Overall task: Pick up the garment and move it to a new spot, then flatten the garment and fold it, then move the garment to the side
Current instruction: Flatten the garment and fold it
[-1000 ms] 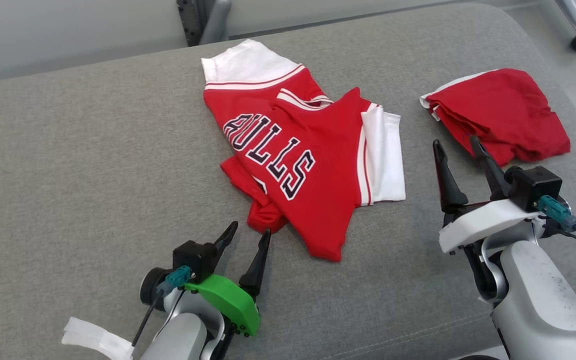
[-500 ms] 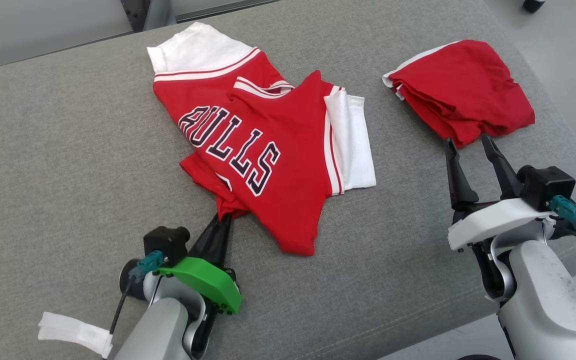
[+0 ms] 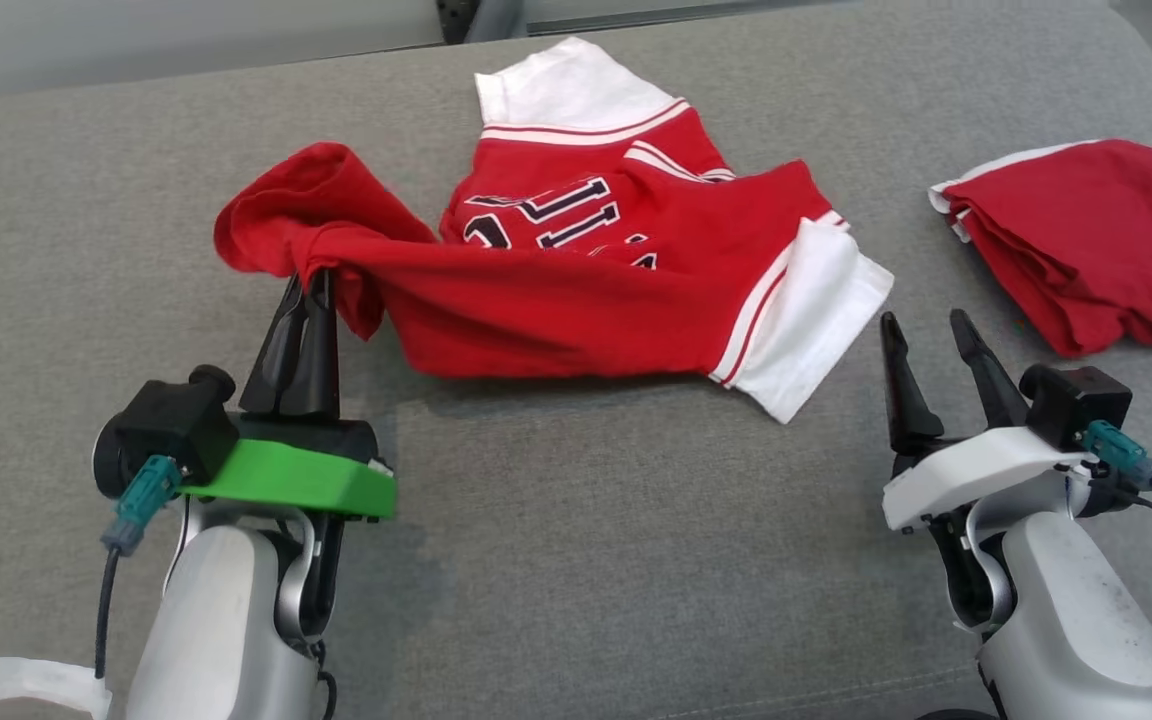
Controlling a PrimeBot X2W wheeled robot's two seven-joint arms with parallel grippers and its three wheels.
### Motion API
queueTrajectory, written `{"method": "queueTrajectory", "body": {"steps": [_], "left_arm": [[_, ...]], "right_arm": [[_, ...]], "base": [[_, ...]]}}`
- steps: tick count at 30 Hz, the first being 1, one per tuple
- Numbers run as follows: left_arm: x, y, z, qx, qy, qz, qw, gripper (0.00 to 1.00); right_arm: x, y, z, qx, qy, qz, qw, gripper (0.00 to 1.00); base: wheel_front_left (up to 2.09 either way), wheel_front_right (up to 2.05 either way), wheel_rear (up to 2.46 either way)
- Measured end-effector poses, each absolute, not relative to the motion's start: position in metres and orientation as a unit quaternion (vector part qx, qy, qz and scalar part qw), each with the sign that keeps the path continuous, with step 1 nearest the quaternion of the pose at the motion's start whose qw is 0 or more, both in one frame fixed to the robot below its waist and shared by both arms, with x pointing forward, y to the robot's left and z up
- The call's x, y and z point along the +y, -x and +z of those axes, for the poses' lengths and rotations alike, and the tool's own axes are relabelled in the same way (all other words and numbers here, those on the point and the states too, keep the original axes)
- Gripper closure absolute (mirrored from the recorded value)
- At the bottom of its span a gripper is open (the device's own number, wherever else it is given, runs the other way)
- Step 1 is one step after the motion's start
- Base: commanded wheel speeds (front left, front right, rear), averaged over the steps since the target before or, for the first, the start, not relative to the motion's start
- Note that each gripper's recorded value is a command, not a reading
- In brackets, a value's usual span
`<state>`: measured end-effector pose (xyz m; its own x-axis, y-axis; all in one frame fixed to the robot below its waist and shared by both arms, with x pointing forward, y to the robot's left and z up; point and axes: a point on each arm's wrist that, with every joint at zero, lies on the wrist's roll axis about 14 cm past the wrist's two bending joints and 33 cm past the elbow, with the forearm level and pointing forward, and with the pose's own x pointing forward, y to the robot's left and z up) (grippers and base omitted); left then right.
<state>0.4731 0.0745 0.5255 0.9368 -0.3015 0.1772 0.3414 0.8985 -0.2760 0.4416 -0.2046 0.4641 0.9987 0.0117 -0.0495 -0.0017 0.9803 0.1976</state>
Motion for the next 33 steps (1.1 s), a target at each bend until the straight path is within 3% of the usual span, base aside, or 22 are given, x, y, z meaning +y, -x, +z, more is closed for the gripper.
{"method": "queueTrajectory", "body": {"steps": [4, 5, 6, 7, 11, 17, 23, 33], "left_arm": [[0.111, -0.465, 0.498, -0.025, 0.104, -0.119, 0.987, 1.0], [0.125, -0.463, 0.487, -0.008, 0.091, -0.098, 0.991, 0.72], [0.14, -0.458, 0.464, 0.032, 0.077, -0.073, 0.994, 0.05], [0.154, -0.452, 0.446, 0.064, 0.071, -0.052, 0.994, 0.0], [0.182, -0.454, 0.438, 0.08, 0.047, -0.01, 0.996, 0.0], [0.178, -0.447, 0.435, 0.085, 0.081, 0.006, 0.993, 0.0], [0.182, -0.41, 0.404, 0.128, 0.099, 0.029, 0.986, 0.0], [0.163, -0.397, 0.4, 0.131, 0.131, -0.002, 0.983, 0.0]], "right_arm": [[-0.176, -0.448, 0.463, 0.029, -0.111, 0.036, 0.993, 0.0], [-0.171, -0.449, 0.464, 0.029, -0.112, 0.042, 0.992, 0.0], [-0.165, -0.449, 0.464, 0.029, -0.114, 0.048, 0.992, 0.0], [-0.162, -0.448, 0.465, 0.029, -0.115, 0.052, 0.992, 0.0], [-0.161, -0.446, 0.467, 0.028, -0.116, 0.053, 0.991, 0.0], [-0.178, -0.434, 0.465, 0.033, -0.114, 0.033, 0.992, 0.0], [-0.172, -0.434, 0.469, 0.028, -0.116, 0.04, 0.992, 0.0], [-0.155, -0.439, 0.459, 0.043, -0.115, 0.062, 0.99, 0.0]], "base": [[0.0, 0.0, 0.0], [0.0, 0.0, 0.0], [0.0, 0.0, 0.0], [0.0, 0.0, 0.0], [0.0, 0.0, 0.0], [0.0, 0.0, 0.0], [0.0, 0.0, 0.0], [0.0, 0.0, 0.0]]}}
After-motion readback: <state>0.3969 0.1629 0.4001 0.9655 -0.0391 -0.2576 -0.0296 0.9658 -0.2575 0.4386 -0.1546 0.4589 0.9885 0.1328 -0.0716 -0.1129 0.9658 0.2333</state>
